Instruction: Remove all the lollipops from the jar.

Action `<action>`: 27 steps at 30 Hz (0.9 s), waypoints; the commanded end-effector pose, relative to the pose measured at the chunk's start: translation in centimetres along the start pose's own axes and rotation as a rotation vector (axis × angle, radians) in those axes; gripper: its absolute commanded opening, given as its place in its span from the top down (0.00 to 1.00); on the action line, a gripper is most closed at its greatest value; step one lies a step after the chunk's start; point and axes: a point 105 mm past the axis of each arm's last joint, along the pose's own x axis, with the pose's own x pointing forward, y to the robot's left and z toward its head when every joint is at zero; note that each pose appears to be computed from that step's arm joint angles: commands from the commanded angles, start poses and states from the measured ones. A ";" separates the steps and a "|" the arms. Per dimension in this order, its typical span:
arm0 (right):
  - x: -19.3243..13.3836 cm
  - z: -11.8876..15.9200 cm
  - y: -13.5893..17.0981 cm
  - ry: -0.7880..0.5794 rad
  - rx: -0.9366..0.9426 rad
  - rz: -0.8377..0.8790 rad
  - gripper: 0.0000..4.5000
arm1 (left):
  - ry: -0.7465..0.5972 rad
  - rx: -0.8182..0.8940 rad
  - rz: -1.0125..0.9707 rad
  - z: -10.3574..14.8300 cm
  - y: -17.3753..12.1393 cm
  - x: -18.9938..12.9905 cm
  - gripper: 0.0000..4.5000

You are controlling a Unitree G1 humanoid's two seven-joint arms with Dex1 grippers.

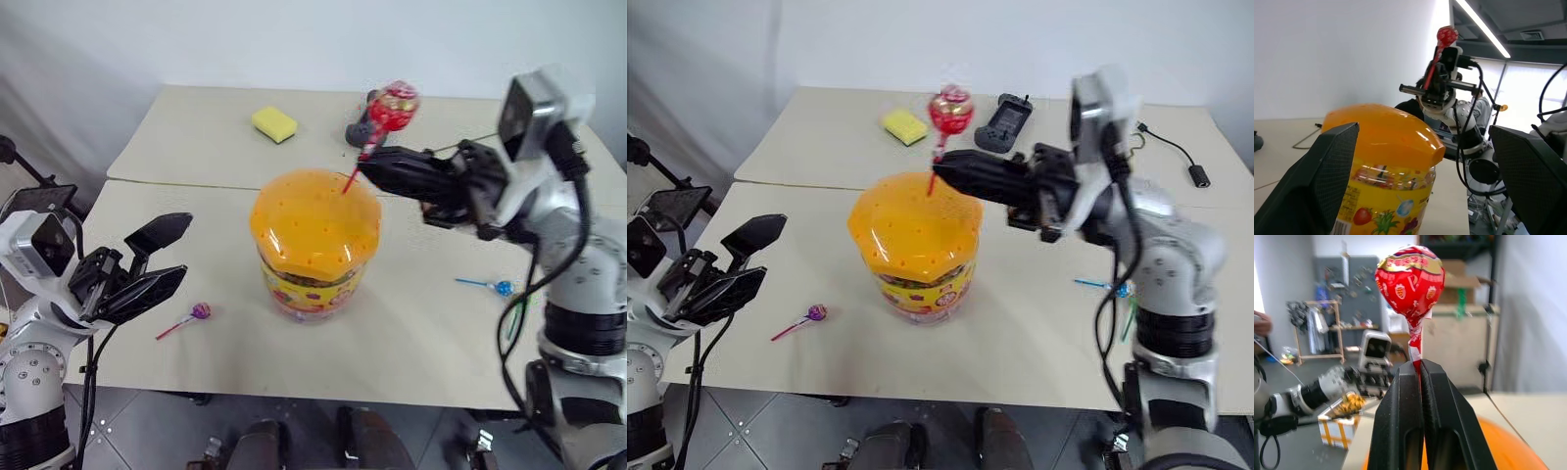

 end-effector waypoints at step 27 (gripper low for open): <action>-34.8 -12.1 0.3 1.254 -0.053 -0.692 0.70 | 0.420 0.154 -0.155 -1.4 -0.4 0.5 0.00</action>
